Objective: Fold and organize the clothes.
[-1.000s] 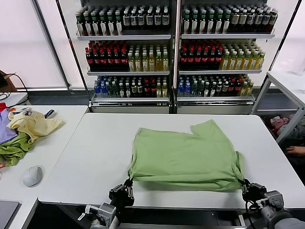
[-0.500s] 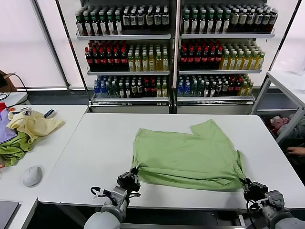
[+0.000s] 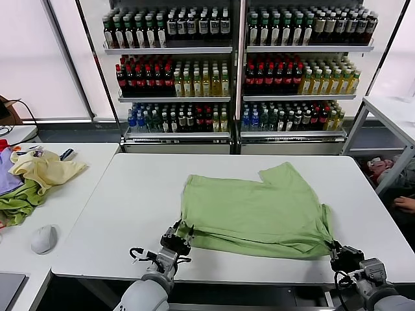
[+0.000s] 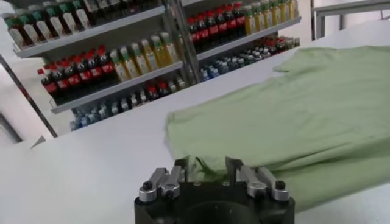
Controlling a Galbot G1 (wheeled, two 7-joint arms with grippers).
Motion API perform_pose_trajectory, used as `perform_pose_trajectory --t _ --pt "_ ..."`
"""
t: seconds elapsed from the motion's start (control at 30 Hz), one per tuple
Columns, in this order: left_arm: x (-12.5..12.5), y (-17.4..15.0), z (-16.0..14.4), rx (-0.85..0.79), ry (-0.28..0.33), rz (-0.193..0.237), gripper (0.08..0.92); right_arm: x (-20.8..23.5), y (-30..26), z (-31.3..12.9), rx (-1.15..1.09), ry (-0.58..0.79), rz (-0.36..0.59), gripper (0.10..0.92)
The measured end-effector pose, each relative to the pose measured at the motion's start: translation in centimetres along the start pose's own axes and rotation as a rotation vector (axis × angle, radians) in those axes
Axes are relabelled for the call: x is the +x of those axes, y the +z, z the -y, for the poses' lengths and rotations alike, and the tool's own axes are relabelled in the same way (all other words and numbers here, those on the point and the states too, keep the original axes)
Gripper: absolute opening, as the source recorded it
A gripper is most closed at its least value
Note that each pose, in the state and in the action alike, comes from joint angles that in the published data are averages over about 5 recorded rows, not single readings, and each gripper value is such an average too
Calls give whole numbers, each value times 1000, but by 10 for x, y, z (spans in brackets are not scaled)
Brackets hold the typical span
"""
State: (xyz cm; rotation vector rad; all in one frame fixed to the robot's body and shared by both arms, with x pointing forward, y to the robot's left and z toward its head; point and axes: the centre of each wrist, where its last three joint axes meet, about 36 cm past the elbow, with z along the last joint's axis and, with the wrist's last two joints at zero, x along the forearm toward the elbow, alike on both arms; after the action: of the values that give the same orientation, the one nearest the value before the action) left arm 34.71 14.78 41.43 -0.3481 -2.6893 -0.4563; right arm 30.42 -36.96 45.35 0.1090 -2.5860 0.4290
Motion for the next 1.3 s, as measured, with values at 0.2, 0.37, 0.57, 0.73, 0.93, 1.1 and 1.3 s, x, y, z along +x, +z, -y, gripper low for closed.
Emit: perform_pose_trajectory --t 0.2,0.37,0.57,0.73,0.93,1.1,1.3 --pt "-1 8 -6 17 -20 -29 736 -1 -1 1 6 -1 3 166" --pt "-7 17 -9 18 -26 -62 816 -1 -3 4 10 0 7 166" --pt "-9 26 -10 21 -10 -90 748 -1 -4 6 11 1 11 166" --pt "-9 29 -13 25 8 -100 610 -3 -6 7 11 -1 13 166" --pt "-6 34 -15 32 39 -118 437 -5 -9 7 9 -10 23 166" --pt "-2 38 -20 36 58 -132 290 -6 -14 5 3 -28 46 166" --pt "7 41 -26 35 58 -141 129 -9 -21 -1 -4 -66 71 166"
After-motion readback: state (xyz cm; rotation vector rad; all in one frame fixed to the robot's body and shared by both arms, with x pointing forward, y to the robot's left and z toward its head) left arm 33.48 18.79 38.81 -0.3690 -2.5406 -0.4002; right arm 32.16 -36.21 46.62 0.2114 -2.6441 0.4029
